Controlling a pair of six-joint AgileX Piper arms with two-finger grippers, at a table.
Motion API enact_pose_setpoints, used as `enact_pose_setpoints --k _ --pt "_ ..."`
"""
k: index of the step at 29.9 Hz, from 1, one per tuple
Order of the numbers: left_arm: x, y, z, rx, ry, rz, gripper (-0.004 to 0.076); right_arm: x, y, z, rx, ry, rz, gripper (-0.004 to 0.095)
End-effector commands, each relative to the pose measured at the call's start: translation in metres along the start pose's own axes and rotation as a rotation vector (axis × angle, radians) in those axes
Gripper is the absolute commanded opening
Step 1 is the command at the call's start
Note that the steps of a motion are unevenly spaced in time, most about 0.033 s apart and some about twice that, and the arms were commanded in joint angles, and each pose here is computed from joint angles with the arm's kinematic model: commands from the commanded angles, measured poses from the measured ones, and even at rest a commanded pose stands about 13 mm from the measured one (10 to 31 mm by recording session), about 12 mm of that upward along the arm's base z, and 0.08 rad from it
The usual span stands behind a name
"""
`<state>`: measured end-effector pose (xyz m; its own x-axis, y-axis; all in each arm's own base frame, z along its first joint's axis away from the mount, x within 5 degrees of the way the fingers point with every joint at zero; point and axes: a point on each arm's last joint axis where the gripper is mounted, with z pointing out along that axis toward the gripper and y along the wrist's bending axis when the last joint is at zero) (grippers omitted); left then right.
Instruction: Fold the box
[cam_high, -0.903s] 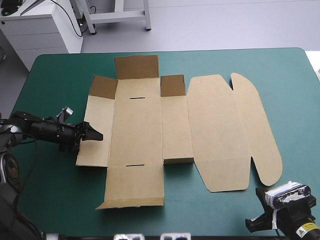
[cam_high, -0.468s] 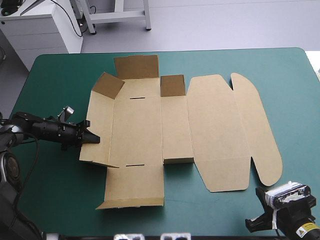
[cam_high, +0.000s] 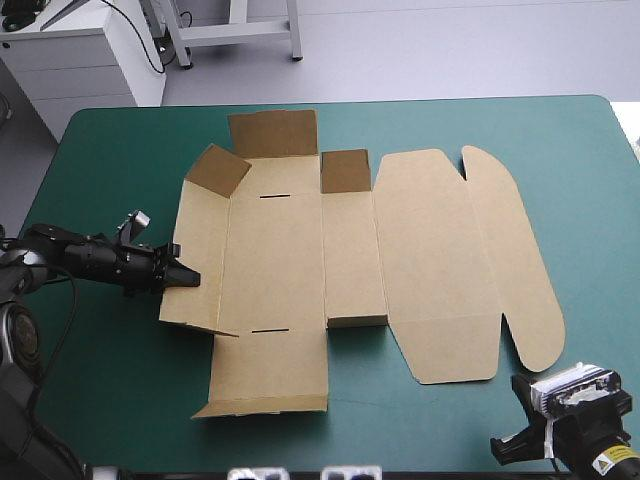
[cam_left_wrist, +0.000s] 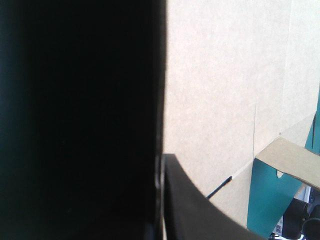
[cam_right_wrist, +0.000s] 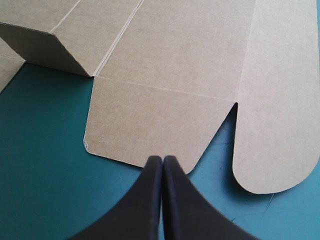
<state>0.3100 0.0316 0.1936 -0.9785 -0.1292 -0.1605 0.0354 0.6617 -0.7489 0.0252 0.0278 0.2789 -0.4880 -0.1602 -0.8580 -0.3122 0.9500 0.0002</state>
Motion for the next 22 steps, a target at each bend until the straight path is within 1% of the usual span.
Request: enact_pose_setpoints --k 1,6,11,17,20,22 --pt "-0.005 -0.015 -0.009 0.015 -0.059 0.052 -0.0008 -0.01 -0.001 -0.003 0.007 -0.058 0.0 -0.002" --pt "-0.005 -0.017 -0.009 0.033 -0.059 0.091 -0.0008 -0.01 -0.001 -0.003 0.007 -0.058 0.0 -0.002" --pt "-0.005 -0.027 0.0 0.058 -0.041 0.138 -0.0008 -0.01 -0.001 -0.003 0.007 -0.058 0.0 -0.002" --pt "-0.017 -0.048 0.005 0.006 -0.068 0.232 -0.0008 -0.01 -0.001 -0.003 0.007 -0.058 0.0 -0.002" --pt "-0.024 -0.065 -0.001 -0.039 -0.08 0.321 -0.0008 -0.01 -0.001 -0.003 0.007 -0.058 0.0 -0.002" --pt "-0.03 -0.083 -0.008 -0.075 -0.086 0.407 -0.0008 -0.01 -0.001 -0.003 0.007 -0.058 0.0 -0.002"
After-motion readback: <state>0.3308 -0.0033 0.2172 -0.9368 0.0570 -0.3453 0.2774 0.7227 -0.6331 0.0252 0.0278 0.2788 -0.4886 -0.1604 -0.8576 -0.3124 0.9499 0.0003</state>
